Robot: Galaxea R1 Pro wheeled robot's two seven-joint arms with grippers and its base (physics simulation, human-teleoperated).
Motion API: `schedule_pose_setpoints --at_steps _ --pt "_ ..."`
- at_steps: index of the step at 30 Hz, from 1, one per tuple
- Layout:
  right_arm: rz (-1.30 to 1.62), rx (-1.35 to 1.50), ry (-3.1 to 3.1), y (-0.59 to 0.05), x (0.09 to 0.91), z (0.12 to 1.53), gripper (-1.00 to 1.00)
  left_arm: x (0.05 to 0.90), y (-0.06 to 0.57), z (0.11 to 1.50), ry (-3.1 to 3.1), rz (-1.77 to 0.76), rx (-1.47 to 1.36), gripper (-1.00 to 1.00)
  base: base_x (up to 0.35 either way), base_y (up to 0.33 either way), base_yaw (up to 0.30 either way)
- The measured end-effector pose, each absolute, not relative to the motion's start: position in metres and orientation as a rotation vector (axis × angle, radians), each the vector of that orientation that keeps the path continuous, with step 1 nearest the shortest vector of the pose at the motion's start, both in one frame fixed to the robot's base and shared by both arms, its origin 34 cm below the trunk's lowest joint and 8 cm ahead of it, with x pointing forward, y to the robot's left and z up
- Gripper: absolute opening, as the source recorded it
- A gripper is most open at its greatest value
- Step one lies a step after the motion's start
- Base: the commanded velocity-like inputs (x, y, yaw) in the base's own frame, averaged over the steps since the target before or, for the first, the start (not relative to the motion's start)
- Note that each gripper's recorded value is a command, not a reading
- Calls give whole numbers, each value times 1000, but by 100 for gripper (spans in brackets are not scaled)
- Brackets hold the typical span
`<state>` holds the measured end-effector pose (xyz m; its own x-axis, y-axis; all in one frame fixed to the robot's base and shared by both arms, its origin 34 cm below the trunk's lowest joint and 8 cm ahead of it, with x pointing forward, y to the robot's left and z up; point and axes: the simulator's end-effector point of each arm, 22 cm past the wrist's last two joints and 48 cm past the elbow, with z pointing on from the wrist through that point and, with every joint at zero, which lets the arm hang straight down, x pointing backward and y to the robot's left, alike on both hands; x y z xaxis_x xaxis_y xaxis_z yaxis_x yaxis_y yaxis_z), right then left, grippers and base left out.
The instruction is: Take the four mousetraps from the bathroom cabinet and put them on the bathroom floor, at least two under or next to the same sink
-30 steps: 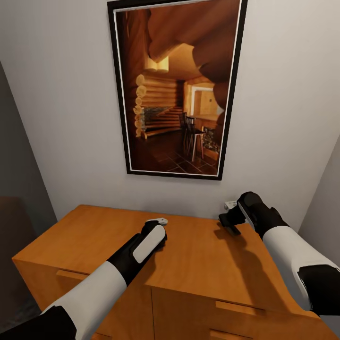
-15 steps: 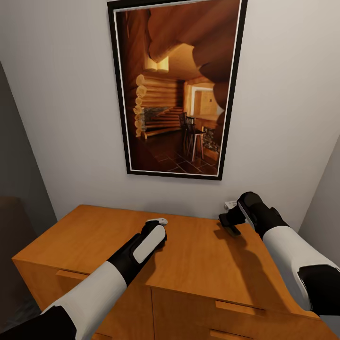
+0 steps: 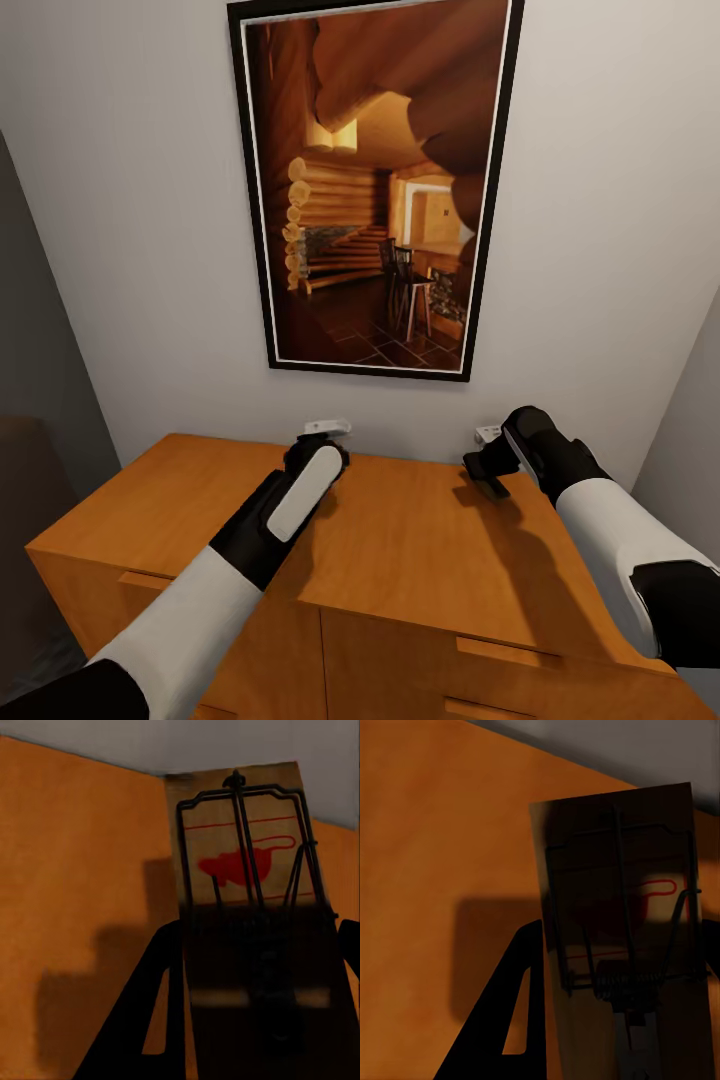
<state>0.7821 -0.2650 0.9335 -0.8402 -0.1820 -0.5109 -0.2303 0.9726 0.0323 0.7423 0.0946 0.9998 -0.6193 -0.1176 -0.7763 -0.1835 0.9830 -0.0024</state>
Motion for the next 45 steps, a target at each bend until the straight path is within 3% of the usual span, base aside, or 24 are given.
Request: schedule_pose_setpoints --at_steps 11,27,37,45 --pt "125 -286 2592 -266 782 934 -100 733 101 992 2372 82 -49 -100 0 0 0" --pt "135 -279 2589 -266 783 935 -100 753 193 984 2383 8 -130 -100 0 0 0" --pt "130 -288 2587 -262 783 935 -100 754 190 990 2365 23 -106 -100 -3 0 0" --pt "126 -290 2588 -263 784 935 -100 753 182 989 2361 35 -71 -100 -255 0 0"
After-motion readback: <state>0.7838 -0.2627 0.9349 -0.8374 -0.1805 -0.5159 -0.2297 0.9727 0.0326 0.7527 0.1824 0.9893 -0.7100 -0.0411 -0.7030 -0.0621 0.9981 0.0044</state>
